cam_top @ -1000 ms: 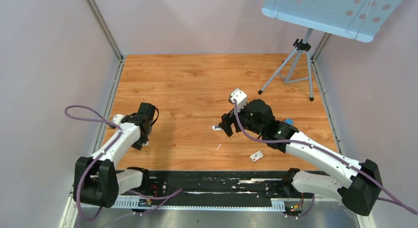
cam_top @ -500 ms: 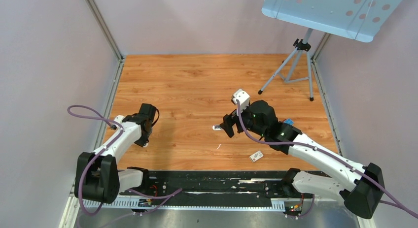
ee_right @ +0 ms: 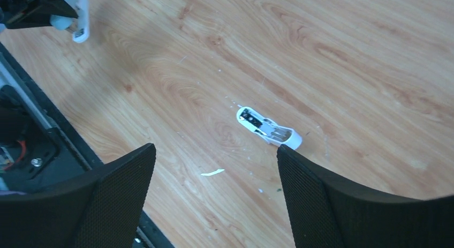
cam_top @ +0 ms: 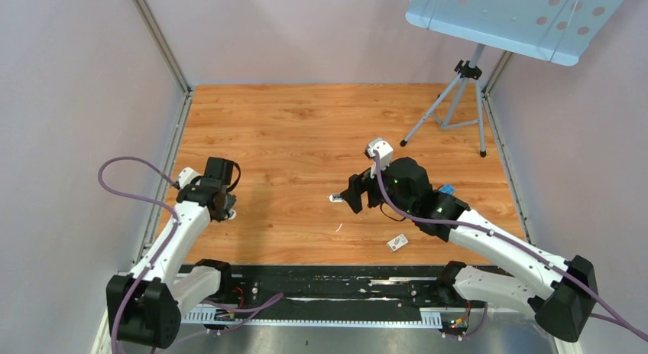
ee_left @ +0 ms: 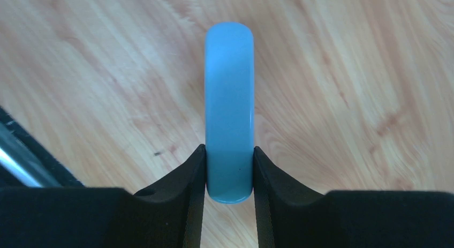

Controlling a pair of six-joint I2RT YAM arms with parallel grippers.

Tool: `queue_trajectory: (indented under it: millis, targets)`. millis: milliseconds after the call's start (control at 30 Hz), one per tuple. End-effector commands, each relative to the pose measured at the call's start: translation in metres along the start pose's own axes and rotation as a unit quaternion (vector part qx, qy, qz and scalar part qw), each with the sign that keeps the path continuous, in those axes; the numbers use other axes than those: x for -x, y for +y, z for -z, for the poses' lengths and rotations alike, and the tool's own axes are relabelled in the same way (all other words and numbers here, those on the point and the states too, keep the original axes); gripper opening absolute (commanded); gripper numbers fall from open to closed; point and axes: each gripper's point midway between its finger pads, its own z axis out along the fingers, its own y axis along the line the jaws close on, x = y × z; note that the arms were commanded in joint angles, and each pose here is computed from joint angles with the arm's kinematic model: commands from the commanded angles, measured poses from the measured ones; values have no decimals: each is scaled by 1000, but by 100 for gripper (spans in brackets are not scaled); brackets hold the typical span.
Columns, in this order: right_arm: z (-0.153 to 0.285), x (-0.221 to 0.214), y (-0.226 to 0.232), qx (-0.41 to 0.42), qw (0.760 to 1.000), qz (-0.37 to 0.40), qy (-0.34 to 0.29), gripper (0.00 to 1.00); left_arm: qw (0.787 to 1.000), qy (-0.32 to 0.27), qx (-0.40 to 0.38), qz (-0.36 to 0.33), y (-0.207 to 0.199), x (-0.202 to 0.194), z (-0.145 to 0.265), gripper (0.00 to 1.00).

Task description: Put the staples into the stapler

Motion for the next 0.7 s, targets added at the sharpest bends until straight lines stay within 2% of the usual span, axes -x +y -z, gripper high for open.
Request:
queue_trajectory:
  millis: [0,200,367,533,667]
  targets:
    - [-9,-10,19,36,998,-55,20,83,993,30,-109,-47,-29,-8,13,0]
    - [-33,-11,44,85,988,-124,36,70,957,69,-270,-85,-59,-32,41,0]
    - [-56,-17,67,103,982,-151,48,63,913,97,-385,-91,-76,-48,74,0]
    - [-77,-19,101,126,977,-163,50,60,872,140,-460,-97,-82,-67,100,0]
    - [-91,-19,124,152,969,-189,50,59,843,144,-508,-101,-84,-70,121,0]
